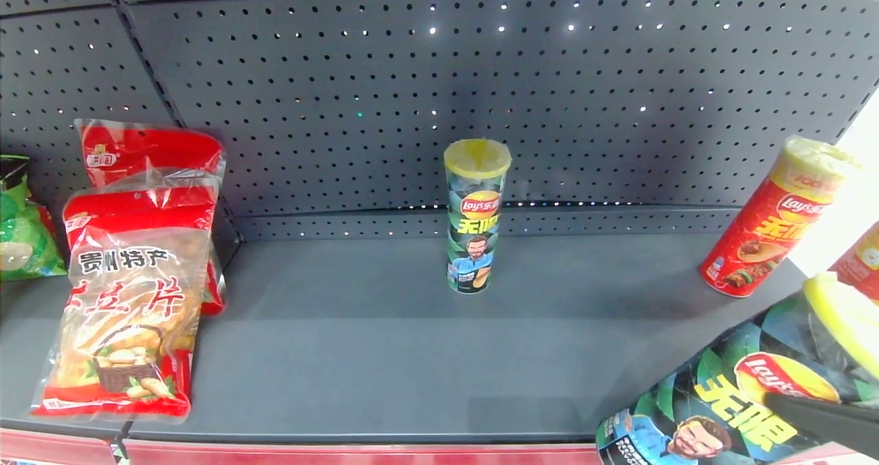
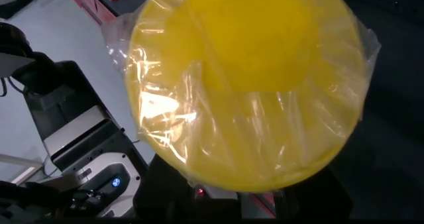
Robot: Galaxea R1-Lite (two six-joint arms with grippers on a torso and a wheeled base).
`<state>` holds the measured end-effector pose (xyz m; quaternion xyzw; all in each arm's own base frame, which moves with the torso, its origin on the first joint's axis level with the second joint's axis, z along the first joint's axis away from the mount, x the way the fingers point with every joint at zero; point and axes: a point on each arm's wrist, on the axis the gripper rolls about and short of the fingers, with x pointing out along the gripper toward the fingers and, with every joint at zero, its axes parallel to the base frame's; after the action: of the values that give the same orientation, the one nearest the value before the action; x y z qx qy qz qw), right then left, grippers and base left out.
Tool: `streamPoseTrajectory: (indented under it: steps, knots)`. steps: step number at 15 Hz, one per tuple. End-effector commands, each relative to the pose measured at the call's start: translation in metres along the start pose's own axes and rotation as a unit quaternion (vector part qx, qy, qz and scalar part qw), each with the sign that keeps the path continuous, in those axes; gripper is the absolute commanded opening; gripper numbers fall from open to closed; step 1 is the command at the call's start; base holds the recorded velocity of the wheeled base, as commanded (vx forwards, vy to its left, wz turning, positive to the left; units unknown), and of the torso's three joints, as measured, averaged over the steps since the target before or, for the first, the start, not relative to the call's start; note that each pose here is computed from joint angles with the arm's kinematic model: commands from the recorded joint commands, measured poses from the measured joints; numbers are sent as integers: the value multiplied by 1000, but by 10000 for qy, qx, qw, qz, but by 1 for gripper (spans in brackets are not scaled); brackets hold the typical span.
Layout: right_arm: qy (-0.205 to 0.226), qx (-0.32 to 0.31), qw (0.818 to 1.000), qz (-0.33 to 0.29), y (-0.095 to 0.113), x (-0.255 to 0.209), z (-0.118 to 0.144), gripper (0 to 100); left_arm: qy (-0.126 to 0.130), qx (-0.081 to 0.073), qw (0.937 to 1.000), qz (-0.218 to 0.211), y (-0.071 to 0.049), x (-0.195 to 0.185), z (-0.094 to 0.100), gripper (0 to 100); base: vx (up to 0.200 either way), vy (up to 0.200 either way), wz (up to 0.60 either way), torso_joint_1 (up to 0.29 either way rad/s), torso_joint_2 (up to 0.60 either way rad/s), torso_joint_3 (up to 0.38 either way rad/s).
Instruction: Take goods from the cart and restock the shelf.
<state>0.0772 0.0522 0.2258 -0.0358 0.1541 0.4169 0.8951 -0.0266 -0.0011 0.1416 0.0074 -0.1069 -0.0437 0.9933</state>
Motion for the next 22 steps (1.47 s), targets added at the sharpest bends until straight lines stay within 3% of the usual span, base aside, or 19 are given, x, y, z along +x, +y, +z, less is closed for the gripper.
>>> streamPoseTrajectory:
  steps: [1,2,3,4,5,6,7,8,9,10,11,12,14,15,18,19,20,21,22]
  knots:
    - [-23,-15,10000,-2,0,0,1,0,616,-1074,9905,-603,2,143,76,100,0,0,0,0,0,0]
    - [-30,-18,10000,-10,0,0,2,0,1023,-1125,9850,-820,2,169,59,100,0,0,0,0,0,0]
    - [-73,-26,10000,-12,0,-1,5,0,1714,-1191,9757,-663,9,203,30,100,0,0,0,0,0,0]
    - [-103,-37,9999,-6,0,-1,7,0,2010,-1175,9698,-721,9,222,14,100,0,0,0,0,0,0]
    - [-117,-42,9999,-7,0,-1,8,0,2103,-1009,9680,-929,8,240,7,100,0,0,0,0,0,0]
    - [-117,-42,9999,-7,0,0,9,0,2181,-646,9649,-1315,5,261,-1,100,0,0,0,0,0,0]
    - [-134,-34,9999,-51,-1,-1,10,0,2281,-380,9543,-1890,0,272,-12,100,0,0,0,0,0,0]
    - [-152,-24,9998,-103,-2,-1,11,0,2457,-332,9353,-2526,-3,274,-29,100,0,0,0,0,0,0]
    - [-152,-22,9998,-111,-3,-1,12,0,2552,-360,9230,-2859,-5,274,-38,100,0,0,0,0,0,0]
    - [-195,-38,9997,-113,-3,-1,15,0,2583,-372,9097,-3231,-5,274,-48,100,0,0,0,0,0,0]
    - [-256,-42,9995,-175,-4,-1,22,0,2609,-497,8936,-3619,-6,282,-59,100,0,0,0,0,0,0]
    - [-244,-26,9995,-203,-6,1,24,0,2565,-547,8873,-3795,-3,293,-67,100,0,0,0,0,0,0]
    - [-244,-24,9995,-211,-7,3,27,0,2518,-617,8807,-3965,-3,304,-78,100,0,0,0,0,0,0]
    - [-244,-24,9995,-211,-8,4,28,0,2465,-705,8713,-4186,-4,310,-88,100,0,0,0,0,0,0]
    - [-203,-1,9995,-230,-9,6,27,0,2373,-667,8665,-4341,-11,344,-104,100,0,0,0,0,0,0]
    - [-189,7,9995,-237,-9,6,27,0,2329,-641,8636,-4425,-17,352,-107,100,0,0,0,0,0,0]
    - [-168,16,9996,-235,-10,8,27,0,2212,-581,8554,-4647,-35,366,-109,100,0,0,0,0,0,0]
    - [-168,16,9996,-235,-10,8,27,0,2196,-574,8548,-4667,-37,367,-109,100,0,0,0,0,0,0]
    - [-153,21,9996,-234,-10,8,26,0,2052,-546,8463,-4886,-60,373,-106,100,0,0,0,0,0,0]
